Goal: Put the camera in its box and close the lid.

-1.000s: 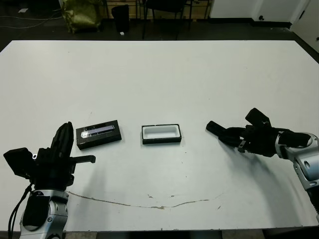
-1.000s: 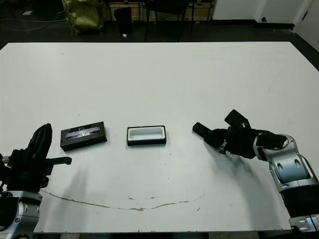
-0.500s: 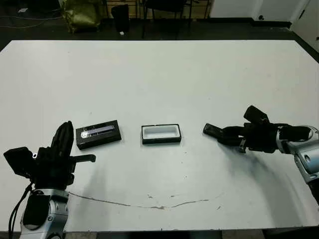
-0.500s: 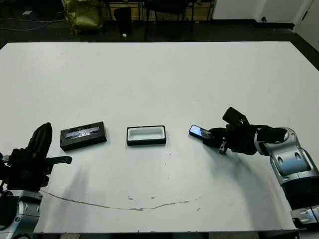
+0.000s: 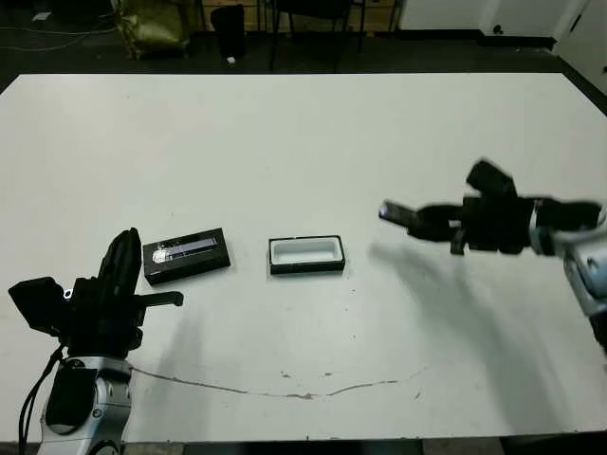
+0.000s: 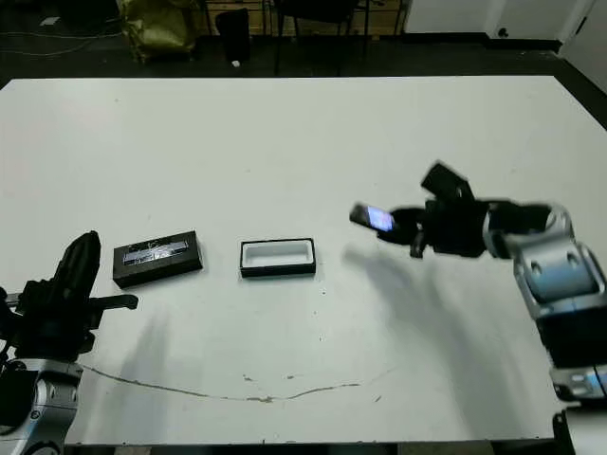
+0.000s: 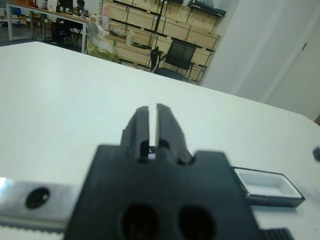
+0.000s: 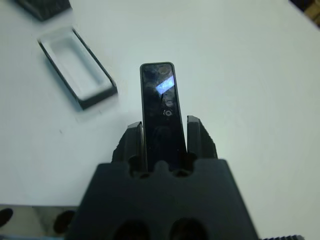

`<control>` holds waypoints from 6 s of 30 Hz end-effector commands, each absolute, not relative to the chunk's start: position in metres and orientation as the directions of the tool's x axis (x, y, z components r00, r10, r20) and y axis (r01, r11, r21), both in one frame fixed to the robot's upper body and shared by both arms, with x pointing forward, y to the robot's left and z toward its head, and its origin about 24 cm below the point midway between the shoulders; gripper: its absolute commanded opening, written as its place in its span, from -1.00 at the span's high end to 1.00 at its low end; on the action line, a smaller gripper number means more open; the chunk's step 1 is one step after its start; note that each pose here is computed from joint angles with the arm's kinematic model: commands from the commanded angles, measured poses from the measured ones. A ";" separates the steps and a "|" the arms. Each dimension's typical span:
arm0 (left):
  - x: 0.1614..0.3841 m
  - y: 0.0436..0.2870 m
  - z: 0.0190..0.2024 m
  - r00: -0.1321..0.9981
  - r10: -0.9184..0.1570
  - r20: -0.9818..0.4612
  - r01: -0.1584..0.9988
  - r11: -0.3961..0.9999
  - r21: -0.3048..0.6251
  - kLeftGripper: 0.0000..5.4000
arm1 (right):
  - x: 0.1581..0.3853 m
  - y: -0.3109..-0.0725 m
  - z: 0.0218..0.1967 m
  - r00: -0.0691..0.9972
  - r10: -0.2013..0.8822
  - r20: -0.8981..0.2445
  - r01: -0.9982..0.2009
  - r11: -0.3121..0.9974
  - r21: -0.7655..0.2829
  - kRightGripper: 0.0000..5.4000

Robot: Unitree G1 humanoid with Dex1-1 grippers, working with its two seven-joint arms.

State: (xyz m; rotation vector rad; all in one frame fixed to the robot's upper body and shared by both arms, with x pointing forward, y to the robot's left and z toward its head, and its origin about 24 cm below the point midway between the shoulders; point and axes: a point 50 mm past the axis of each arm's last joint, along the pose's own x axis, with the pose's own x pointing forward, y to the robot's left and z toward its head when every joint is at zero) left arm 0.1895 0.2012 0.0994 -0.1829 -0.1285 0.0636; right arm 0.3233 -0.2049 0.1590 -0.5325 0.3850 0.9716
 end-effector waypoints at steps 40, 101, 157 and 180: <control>0.189 0.199 0.091 0.995 0.071 0.074 -0.057 0.982 -0.180 1.00 | 0.342 -0.080 0.167 0.205 0.578 -0.790 -0.966 -0.010 -0.258 0.78; 0.186 0.198 0.087 0.994 0.080 0.068 -0.065 0.980 -0.189 1.00 | 0.341 -0.068 0.147 0.129 0.522 -0.843 -0.974 -0.092 -0.207 0.78; 0.178 0.194 0.084 0.995 0.089 0.039 -0.081 0.981 -0.175 1.00 | 0.333 -0.049 0.126 0.072 0.494 -0.866 -0.967 -0.177 -0.181 0.78; 0.180 0.194 0.084 0.995 0.088 0.041 -0.078 0.979 -0.188 1.00 | 0.337 -0.053 0.134 0.086 0.480 -0.873 -0.927 -0.284 -0.247 -0.66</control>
